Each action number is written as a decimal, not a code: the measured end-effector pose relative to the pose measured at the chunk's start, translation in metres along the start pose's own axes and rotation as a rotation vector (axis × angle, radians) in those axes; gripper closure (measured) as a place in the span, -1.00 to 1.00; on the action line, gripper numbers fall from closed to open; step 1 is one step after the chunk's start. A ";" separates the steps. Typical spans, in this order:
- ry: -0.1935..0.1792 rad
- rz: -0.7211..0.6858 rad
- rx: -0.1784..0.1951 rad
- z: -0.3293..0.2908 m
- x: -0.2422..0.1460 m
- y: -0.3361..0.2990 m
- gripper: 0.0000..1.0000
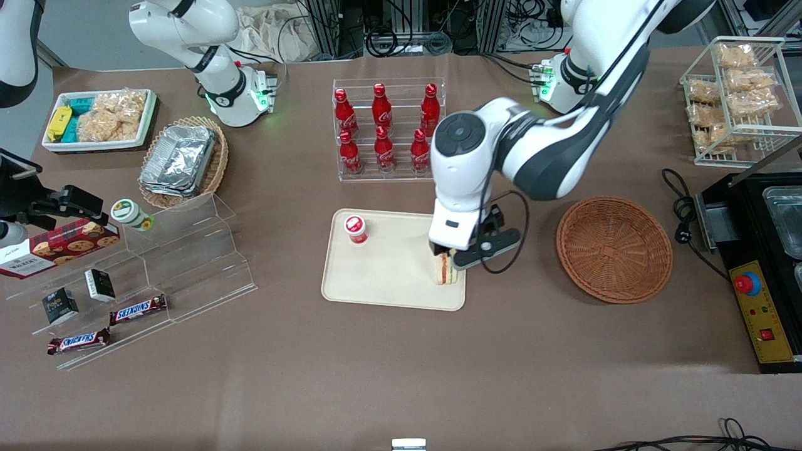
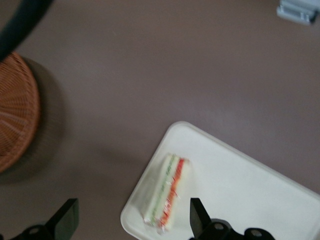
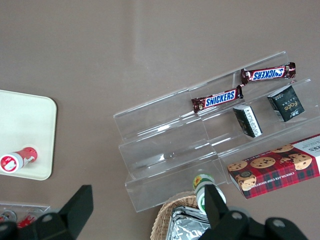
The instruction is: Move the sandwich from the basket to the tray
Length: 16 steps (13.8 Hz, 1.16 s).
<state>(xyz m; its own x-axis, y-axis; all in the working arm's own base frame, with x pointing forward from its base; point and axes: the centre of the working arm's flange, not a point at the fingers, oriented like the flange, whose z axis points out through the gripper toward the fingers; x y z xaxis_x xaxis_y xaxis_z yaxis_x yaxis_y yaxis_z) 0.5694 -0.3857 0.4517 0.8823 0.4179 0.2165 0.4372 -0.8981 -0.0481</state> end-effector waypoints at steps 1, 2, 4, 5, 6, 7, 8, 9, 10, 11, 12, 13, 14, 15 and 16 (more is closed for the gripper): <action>0.006 -0.034 0.000 -0.011 0.017 -0.016 -1.00; 0.007 -0.055 0.003 -0.018 0.032 -0.032 -1.00; -0.011 -0.058 0.008 -0.026 0.056 -0.063 -1.00; -0.033 -0.043 0.015 -0.031 0.068 -0.080 -1.00; -0.060 -0.017 0.021 -0.037 0.077 -0.095 -1.00; -0.086 0.013 0.023 -0.045 0.087 -0.112 -1.00; -0.105 0.043 0.024 -0.053 0.096 -0.129 -1.00; -0.122 0.071 0.029 -0.060 0.105 -0.146 -1.00; -0.135 0.091 0.029 -0.065 0.116 -0.163 -1.00; -0.150 0.111 0.023 -0.068 0.127 -0.182 -1.00; -0.168 0.134 0.015 -0.070 0.139 -0.202 -1.00; -0.185 0.160 0.006 -0.072 0.150 -0.221 -1.00; -0.200 0.191 -0.003 -0.075 0.159 -0.241 -1.00; -0.213 0.222 -0.008 -0.079 0.166 -0.260 -1.00; -0.220 0.248 -0.007 -0.083 0.172 -0.279 -1.00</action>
<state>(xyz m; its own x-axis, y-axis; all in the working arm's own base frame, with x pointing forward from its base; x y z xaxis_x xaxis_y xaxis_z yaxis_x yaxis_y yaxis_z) 0.5846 -0.0748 0.5834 0.9786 0.2050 -0.0166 0.2035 -0.9768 -0.0664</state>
